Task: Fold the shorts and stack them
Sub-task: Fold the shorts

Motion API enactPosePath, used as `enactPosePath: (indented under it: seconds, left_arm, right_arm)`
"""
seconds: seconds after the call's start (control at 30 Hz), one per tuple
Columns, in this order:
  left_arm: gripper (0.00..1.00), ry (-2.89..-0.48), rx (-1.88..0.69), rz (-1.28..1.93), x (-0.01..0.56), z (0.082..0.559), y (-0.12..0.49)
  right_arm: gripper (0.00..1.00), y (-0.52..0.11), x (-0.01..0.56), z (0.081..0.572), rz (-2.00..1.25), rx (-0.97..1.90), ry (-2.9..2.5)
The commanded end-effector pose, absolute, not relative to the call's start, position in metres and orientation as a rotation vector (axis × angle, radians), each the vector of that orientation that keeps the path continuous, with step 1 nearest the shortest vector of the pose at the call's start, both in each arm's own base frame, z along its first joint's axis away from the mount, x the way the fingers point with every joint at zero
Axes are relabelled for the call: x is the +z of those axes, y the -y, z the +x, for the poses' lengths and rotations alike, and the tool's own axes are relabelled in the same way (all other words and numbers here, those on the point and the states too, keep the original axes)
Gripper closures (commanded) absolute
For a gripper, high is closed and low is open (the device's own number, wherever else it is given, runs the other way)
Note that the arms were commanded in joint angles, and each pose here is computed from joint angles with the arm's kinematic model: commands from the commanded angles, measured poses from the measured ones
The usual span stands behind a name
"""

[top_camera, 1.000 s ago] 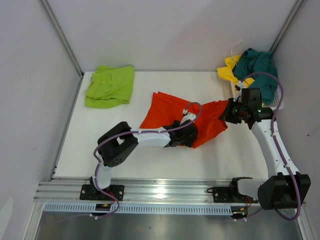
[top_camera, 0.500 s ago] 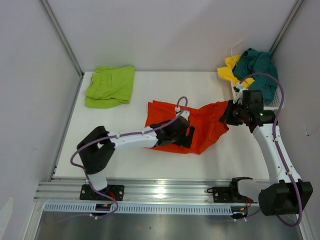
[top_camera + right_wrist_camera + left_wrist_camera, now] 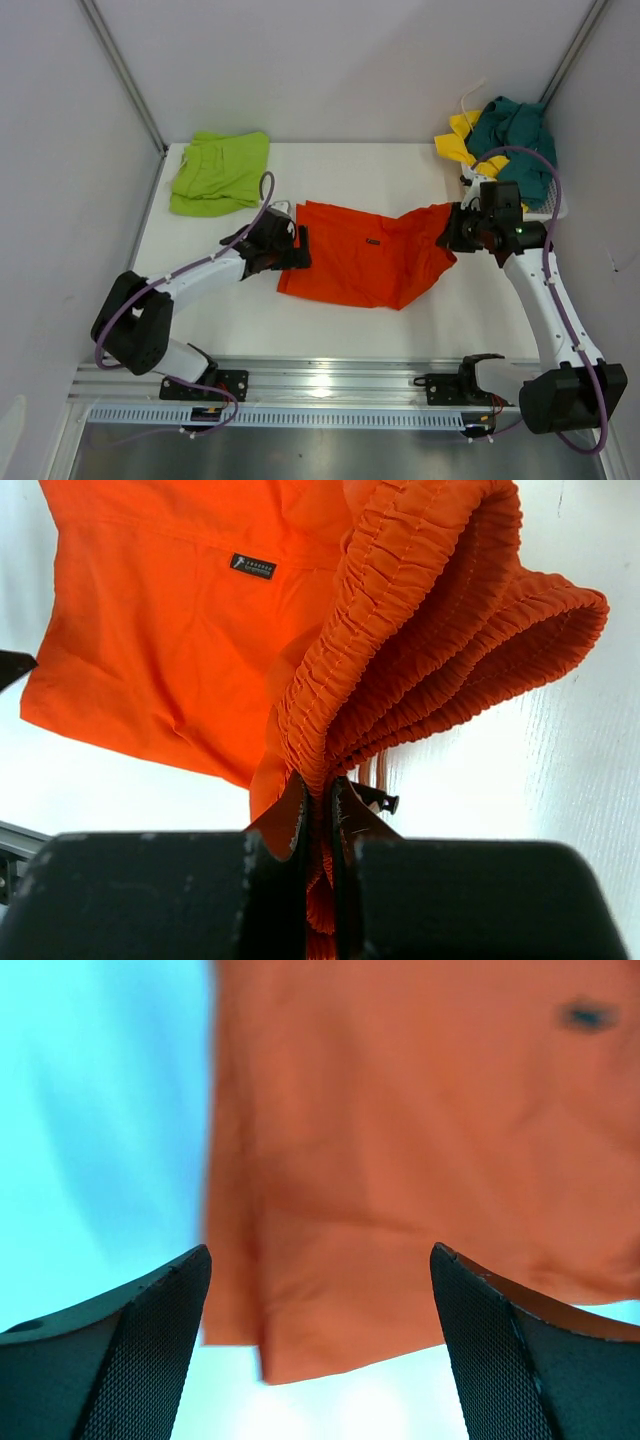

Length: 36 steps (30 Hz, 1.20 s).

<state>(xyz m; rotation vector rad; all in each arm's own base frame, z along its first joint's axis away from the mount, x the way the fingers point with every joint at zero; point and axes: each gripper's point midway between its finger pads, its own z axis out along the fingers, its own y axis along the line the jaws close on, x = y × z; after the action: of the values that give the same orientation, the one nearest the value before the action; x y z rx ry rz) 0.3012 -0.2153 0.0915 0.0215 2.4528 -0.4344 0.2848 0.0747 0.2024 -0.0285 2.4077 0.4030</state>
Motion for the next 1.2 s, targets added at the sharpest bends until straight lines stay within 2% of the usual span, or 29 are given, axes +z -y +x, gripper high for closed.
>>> enactPosePath:
  seconds: [0.0, 0.23, 0.4, 0.6, 0.83, 1.17]
  left_arm:
    - [0.09, -2.511, -0.414, 0.04, 0.064, 0.287, 0.197]
    - [0.13, -2.556, -0.477, -0.018, 0.027, 0.271, 0.187]
    - [0.22, -2.577, -0.537, -0.015, 0.012, 0.263, 0.193]
    - [0.3, -2.577, -0.55, -0.009, 0.003, 0.25, 0.19]
    - [0.32, -2.579, -0.525, -0.001, -0.003, 0.237, 0.183]
    - [0.34, -2.593, -0.493, 0.018, -0.009, 0.226, 0.176]
  right_arm:
    - [1.0, -0.081, 0.209, 0.289, -0.088, 0.376, -2.377]
    - [1.0, -0.09, 0.205, 0.293, -0.132, 0.311, -2.406]
    - [1.0, -0.106, 0.213, 0.3, -0.172, 0.264, -2.409]
    - [1.0, -0.154, 0.222, 0.304, -0.301, 0.205, -2.409]
    - [1.0, -0.212, 0.232, 0.316, -0.381, 0.231, -2.383]
    - [1.0, -0.313, 0.185, 0.318, -0.617, 0.22, -2.424]
